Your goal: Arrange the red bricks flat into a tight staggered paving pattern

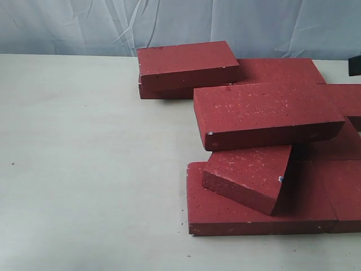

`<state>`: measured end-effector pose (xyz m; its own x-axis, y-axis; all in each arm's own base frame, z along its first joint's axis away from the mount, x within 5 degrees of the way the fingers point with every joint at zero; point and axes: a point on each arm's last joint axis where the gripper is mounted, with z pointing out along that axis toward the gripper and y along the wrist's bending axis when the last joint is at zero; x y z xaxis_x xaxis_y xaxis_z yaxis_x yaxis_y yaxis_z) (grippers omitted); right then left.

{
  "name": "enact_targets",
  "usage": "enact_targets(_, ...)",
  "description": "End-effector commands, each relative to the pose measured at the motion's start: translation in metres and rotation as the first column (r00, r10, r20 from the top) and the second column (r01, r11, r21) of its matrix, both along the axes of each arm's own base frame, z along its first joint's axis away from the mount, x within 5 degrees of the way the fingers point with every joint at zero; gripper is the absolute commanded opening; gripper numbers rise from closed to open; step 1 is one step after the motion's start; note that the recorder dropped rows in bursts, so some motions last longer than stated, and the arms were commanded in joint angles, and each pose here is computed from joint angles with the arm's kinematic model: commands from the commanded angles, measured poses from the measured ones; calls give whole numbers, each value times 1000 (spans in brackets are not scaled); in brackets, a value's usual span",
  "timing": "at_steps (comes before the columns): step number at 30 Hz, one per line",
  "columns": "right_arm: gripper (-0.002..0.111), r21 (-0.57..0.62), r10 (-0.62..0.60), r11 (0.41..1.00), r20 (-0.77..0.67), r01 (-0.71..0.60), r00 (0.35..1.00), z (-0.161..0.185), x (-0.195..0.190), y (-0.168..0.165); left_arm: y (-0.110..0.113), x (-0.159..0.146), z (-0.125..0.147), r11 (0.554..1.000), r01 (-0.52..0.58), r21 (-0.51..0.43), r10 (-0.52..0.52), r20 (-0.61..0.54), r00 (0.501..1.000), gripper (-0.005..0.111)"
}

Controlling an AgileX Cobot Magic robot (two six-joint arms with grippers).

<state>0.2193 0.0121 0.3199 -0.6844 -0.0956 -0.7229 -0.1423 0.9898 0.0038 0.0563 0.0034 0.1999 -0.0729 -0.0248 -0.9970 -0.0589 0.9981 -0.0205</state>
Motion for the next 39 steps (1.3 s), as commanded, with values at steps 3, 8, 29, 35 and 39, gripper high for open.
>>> enact_targets(3, -1, -13, -55, 998, -78, 54, 995, -17, 46, -14, -3, 0, 3, 961, 31, -275, -15, 59, 998, 0)
enact_targets(8, -1, 5, -112, 994, -137, 113, 984, -22, 69, -32, -5, 0, 4, 883, 52, -467, -18, 77, 997, 0)
enact_targets(29, -1, -69, -33, 998, -329, 10, 944, -82, 100, -30, -5, 0, 4, 887, 51, -458, -17, 78, 997, 0)
enact_targets(35, -1, -31, 3, 999, -337, -14, 941, -82, 99, -26, -6, 0, 4, 857, 57, -513, -17, 82, 996, 0)
enact_targets(39, -1, -14, 28, 999, -358, -35, 933, -83, 97, -24, -6, 0, 5, 811, 66, -582, -16, 90, 996, 0)
